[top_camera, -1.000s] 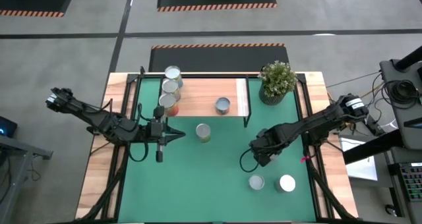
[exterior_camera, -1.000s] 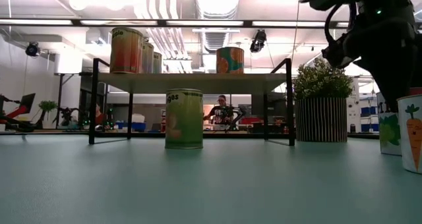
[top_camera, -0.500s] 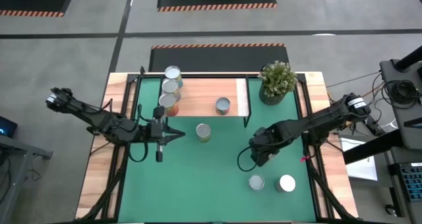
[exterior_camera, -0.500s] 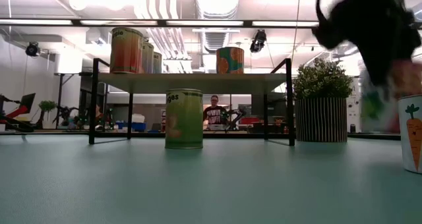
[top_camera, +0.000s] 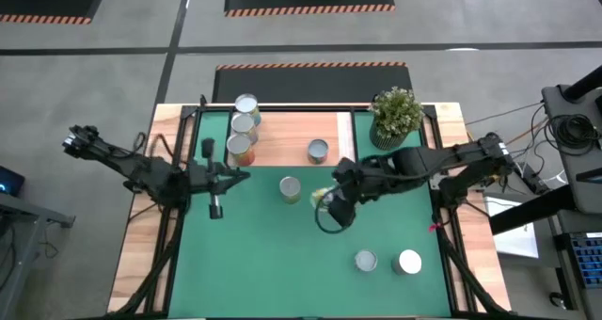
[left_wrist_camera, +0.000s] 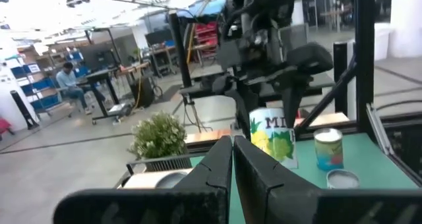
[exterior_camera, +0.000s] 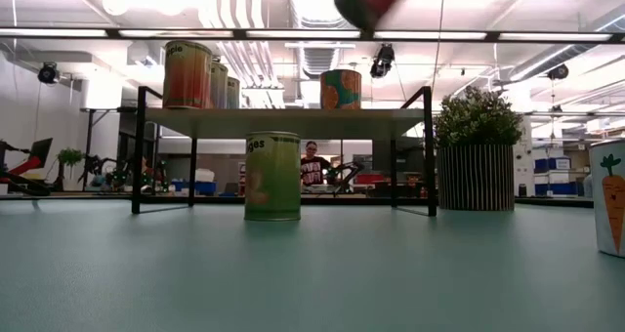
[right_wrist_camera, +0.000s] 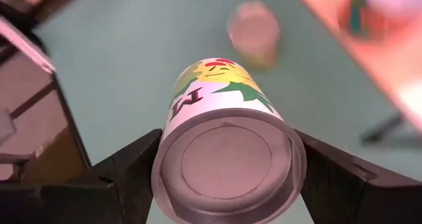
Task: Pick and place cans onto a shelf
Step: Put the canned mixed fruit on the shelf
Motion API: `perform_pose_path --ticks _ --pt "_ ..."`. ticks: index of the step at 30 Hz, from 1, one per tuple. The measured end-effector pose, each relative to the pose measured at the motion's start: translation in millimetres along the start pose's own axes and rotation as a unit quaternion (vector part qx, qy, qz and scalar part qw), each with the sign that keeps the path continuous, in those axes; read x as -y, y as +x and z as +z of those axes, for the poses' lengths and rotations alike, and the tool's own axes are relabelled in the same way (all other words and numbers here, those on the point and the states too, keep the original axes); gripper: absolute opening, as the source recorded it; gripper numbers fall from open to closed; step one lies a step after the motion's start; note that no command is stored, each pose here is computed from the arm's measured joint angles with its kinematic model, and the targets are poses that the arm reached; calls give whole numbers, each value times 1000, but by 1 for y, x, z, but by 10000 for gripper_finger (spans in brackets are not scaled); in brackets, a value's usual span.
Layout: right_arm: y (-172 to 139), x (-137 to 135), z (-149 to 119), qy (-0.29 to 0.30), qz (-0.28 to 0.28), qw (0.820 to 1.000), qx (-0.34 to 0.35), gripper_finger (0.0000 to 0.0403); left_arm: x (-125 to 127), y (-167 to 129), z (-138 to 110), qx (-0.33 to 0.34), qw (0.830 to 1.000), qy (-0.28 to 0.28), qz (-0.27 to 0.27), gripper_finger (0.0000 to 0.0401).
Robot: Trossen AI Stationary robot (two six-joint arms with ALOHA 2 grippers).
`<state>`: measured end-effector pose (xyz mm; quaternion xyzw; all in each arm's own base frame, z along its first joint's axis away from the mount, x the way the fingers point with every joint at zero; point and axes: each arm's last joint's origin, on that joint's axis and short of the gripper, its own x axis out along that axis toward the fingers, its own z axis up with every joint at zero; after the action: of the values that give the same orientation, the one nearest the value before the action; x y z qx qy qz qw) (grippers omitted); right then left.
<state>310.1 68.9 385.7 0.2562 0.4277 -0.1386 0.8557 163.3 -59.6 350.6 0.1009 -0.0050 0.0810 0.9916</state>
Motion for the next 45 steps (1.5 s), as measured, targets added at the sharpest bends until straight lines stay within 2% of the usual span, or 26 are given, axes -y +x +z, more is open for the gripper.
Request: perform_pose_path --ticks 5,9,14,19,25,36,45 --pt "2 -13 41 -76 5 996 38 287 -8 -12 -4 11 1000 -15 2 0" --pt "12 -12 72 -127 -11 991 47 287 -12 -18 -6 20 1000 -23 3 0" --pt "30 6 107 -165 -47 984 50 287 -14 -22 -7 29 999 -28 4 0" --pt "47 36 128 -191 -72 978 44 288 -14 -22 -7 28 999 -26 3 0" --pt "64 57 143 -233 -89 968 39 288 -14 -22 -7 30 999 -17 -1 0" --pt "105 60 149 -268 -95 959 25 289 -16 -24 -5 36 999 -7 1 0" --pt "117 72 156 -258 -103 960 28 340 -17 -25 -5 39 999 3 2 0"
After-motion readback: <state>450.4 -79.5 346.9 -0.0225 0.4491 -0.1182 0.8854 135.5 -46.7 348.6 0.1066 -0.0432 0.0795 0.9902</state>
